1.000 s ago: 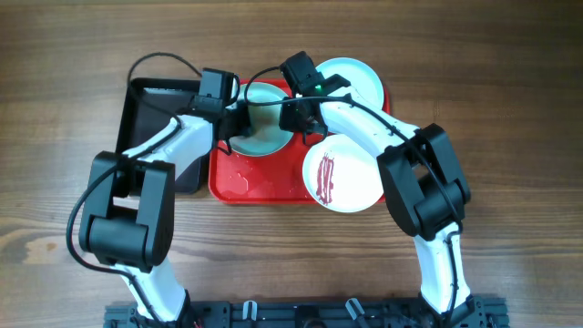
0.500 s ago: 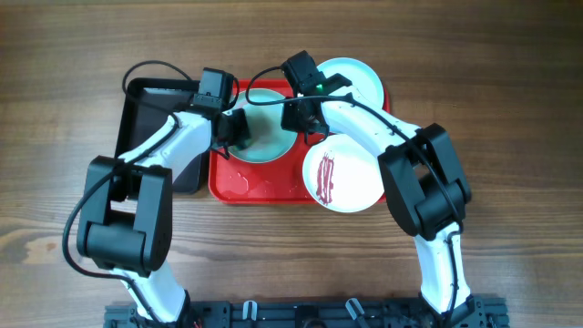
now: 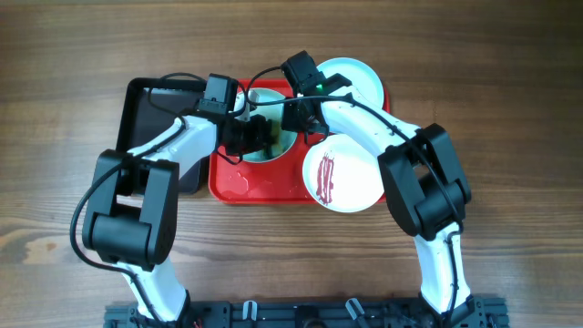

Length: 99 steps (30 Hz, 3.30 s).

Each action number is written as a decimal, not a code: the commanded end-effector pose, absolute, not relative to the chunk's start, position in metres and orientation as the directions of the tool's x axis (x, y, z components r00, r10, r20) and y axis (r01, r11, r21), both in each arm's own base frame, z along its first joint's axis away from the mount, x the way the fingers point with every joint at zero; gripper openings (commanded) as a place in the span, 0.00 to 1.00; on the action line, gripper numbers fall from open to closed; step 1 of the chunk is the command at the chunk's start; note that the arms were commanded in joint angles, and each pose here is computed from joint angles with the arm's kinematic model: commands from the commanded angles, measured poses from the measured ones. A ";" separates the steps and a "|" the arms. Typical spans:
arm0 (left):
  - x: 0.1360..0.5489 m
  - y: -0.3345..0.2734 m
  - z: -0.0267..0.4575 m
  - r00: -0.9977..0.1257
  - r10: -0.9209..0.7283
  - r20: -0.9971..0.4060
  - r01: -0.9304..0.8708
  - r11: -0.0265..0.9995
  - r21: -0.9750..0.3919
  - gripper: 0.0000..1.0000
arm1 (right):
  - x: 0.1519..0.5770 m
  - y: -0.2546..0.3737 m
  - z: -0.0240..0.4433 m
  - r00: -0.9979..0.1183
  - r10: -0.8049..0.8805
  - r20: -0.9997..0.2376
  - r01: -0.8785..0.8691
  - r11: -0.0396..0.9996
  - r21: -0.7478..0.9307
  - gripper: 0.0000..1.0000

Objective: Clean dirty plates on tray and stack at the side

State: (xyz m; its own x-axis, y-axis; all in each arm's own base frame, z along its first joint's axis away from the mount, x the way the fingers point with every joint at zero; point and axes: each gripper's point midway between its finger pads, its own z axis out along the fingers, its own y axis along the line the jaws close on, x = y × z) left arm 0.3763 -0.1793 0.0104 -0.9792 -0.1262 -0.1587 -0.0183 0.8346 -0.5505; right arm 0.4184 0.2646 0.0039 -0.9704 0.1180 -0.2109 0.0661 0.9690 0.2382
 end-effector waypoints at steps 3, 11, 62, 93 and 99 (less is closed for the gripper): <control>0.407 -0.128 0.016 -0.921 -0.181 -0.344 -0.086 0.958 -0.274 0.04 | 0.407 0.249 -0.025 -0.979 0.118 -0.168 0.091 0.983 0.160 0.04; 0.394 -0.104 0.049 -0.896 -0.253 -0.365 -0.191 0.961 -0.199 0.04 | 0.404 0.257 -0.024 -0.986 0.066 -0.154 0.036 0.981 0.192 0.04; 0.316 0.004 0.171 -0.756 -0.496 -0.427 -0.447 0.868 -0.216 0.04 | 0.393 0.216 0.204 -0.637 -0.337 -0.693 0.081 0.865 -0.495 0.04; 0.316 0.007 0.171 -0.752 -0.496 -0.435 -0.455 0.867 -0.203 0.04 | 0.375 0.250 0.229 -0.526 -0.501 -0.687 0.047 0.789 -0.612 0.04; 0.316 0.007 0.171 -0.752 -0.496 -0.435 -0.455 0.867 -0.202 0.04 | 0.375 0.252 0.229 -0.528 -0.494 -0.691 0.037 0.799 -0.600 0.04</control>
